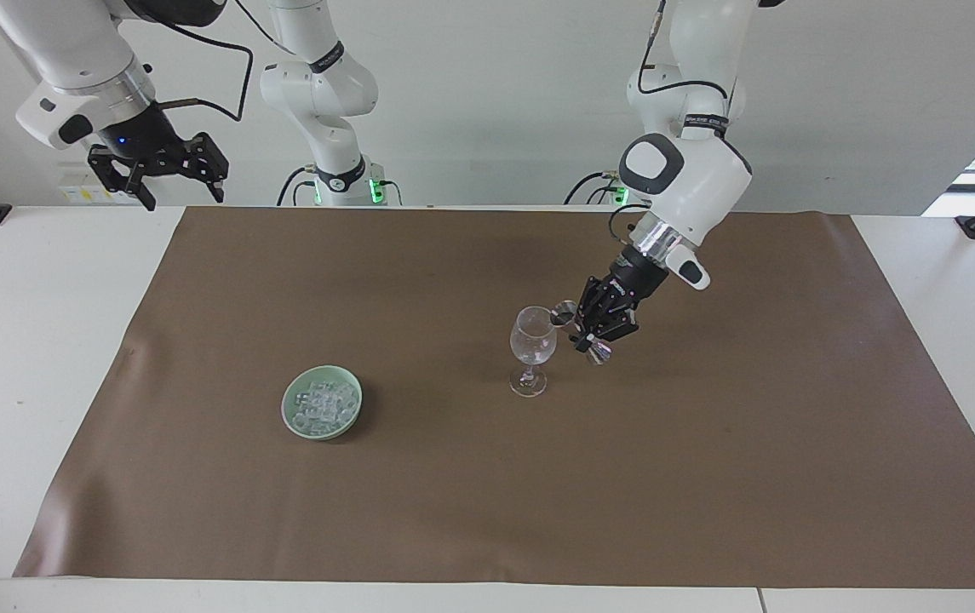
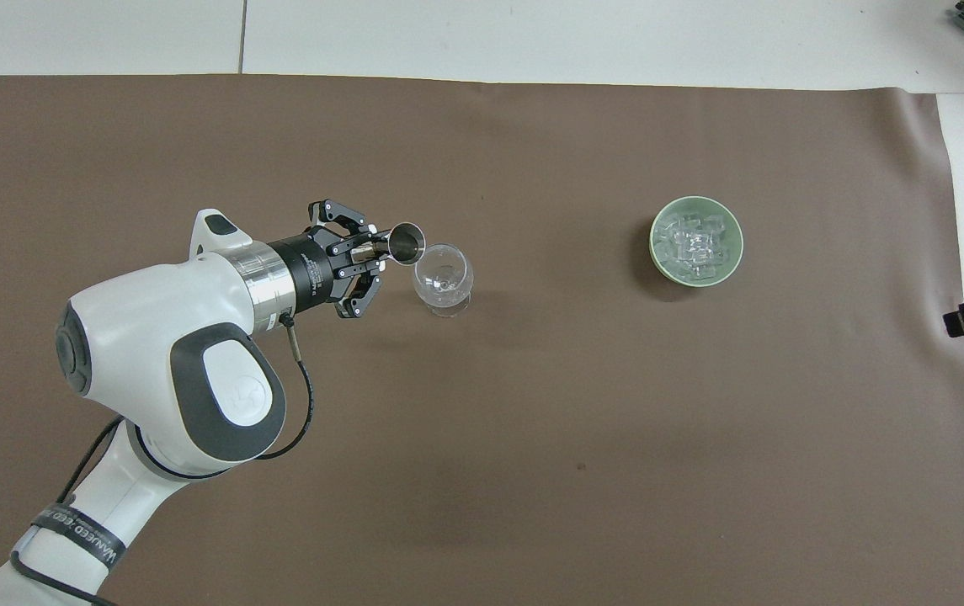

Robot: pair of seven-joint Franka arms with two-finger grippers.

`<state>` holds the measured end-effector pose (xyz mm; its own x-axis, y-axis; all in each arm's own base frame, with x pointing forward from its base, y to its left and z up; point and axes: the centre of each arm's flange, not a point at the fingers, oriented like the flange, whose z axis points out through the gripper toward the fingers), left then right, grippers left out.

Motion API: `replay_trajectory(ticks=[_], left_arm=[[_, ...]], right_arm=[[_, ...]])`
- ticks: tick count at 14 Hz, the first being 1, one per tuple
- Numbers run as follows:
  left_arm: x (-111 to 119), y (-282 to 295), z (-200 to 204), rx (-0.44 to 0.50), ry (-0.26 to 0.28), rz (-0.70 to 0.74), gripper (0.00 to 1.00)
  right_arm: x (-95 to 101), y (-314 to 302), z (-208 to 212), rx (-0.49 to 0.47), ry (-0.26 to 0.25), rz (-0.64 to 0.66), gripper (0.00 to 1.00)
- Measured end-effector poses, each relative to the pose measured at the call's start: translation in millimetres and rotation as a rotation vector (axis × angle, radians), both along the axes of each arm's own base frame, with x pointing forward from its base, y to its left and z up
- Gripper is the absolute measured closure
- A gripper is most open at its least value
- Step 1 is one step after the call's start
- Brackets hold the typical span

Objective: Pour wine and add ice with both arms
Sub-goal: 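Tilt the silver cup over the clear glass with the left gripper, then tilt the silver cup further to pour into the glass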

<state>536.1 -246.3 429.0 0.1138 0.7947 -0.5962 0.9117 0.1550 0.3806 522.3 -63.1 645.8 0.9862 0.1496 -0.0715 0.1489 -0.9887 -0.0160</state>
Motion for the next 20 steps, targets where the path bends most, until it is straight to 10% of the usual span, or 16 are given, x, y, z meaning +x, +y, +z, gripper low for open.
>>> replay_trajectory(ticks=[20], left_arm=[[1.0, -9.3, 7.6, 0.167, -0.094, -0.137, 0.78]], right_arm=[[0.0, 0.0, 0.0, 0.0, 0.0, 0.0, 0.0]])
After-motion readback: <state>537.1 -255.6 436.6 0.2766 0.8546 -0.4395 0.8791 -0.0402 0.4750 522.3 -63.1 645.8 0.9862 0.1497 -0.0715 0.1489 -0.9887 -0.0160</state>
